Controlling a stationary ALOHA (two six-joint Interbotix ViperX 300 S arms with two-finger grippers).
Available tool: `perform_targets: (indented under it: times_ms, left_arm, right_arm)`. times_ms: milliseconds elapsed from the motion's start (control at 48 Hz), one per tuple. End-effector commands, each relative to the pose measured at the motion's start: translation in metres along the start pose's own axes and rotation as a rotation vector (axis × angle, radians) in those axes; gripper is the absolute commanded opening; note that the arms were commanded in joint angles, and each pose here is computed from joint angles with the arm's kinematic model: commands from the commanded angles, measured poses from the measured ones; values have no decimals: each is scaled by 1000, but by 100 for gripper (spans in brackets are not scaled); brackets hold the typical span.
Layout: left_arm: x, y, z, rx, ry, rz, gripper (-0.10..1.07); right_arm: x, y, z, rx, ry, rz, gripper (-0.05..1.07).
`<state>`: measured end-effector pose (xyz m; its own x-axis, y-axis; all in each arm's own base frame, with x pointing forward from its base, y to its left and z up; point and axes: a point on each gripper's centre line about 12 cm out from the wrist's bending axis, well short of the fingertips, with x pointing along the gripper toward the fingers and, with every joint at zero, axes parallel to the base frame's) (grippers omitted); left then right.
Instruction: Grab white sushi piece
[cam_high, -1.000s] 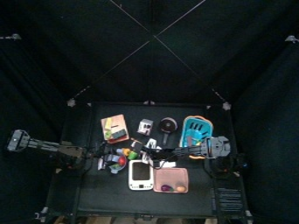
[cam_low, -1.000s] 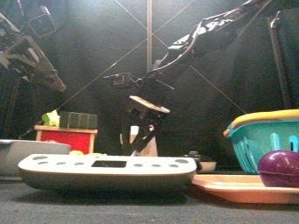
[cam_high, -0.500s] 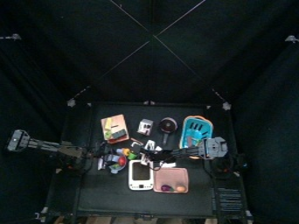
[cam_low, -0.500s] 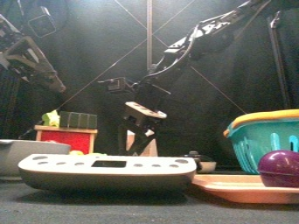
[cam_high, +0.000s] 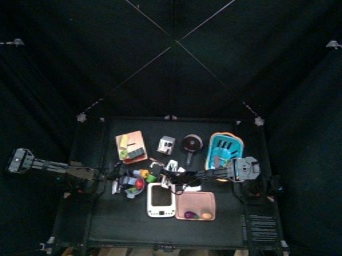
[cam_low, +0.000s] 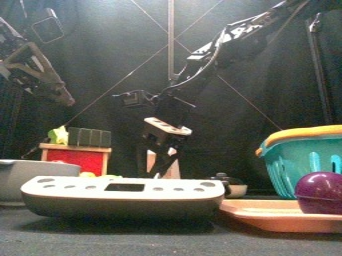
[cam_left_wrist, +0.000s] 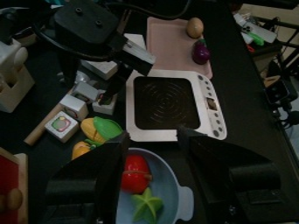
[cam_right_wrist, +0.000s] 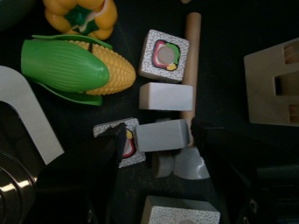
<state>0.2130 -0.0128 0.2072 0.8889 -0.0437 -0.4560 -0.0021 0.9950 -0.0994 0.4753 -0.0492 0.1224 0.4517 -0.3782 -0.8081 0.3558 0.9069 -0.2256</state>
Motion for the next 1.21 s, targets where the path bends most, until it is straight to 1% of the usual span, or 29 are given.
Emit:
perform_targets:
  times_ms: [0, 250, 396, 583, 792, 958, 1188]
  left_arm:
    - [0, 0, 5, -2, -13, -2, 85]
    - [0, 0, 5, -2, -12, -1, 85]
    - [0, 0, 5, -2, -12, -1, 85]
    - [0, 0, 4, -2, -10, -1, 85]
    - [0, 0, 4, -2, -10, -1, 85]
    - [0, 0, 4, -2, -10, -1, 85]
    - [0, 0, 4, -2, -10, -1, 85]
  right_arm:
    - [-10, -3, 12, 18, -33, 5, 90]
    - [-9, -4, 11, 19, -30, 2, 79]
    - [-12, -4, 16, 25, -41, 5, 75]
    - [-25, -9, 28, 40, -58, -15, 74]
    - [-40, -13, 37, 55, -76, -26, 74]
    - [-44, -11, 38, 73, -78, -11, 74]
    - [-50, -7, 41, 102, -93, 32, 74]
